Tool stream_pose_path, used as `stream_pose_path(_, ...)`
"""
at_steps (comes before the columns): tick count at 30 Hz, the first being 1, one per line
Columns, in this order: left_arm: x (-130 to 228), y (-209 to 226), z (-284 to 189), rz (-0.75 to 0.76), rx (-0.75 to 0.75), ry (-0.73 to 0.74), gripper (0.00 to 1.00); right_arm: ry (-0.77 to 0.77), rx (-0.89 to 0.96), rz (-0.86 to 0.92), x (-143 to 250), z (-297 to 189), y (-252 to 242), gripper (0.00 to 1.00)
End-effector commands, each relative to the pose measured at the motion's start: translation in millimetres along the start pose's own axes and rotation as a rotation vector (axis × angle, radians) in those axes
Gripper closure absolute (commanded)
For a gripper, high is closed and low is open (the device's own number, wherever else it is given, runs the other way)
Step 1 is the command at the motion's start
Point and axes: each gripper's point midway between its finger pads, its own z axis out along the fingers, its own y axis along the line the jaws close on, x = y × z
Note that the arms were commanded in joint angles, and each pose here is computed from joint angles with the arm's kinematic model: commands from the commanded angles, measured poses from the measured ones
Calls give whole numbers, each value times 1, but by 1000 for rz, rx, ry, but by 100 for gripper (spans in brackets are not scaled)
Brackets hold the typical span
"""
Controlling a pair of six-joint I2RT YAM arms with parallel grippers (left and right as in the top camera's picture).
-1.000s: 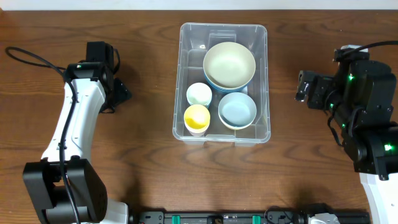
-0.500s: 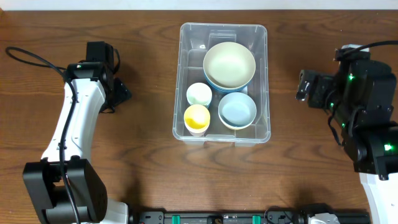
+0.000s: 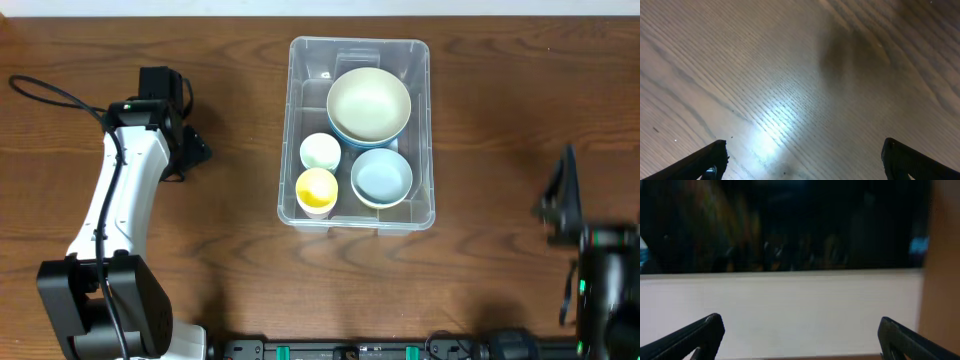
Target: Pack container
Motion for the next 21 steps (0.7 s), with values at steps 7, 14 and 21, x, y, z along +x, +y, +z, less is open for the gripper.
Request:
stream_pose_path(7,-1,3,-1,1,-10,-7,2,-63,-88,-133,71,-27,8,1)
stream_pose_path(14,-1,3,-1,1,-10,-7,2,-197,-165,-141,100,-28,20,1)
stream_pose_path(21,-1,3,-1,1,-10,-7,2,-144,-165,-137,147,-28,18,1)
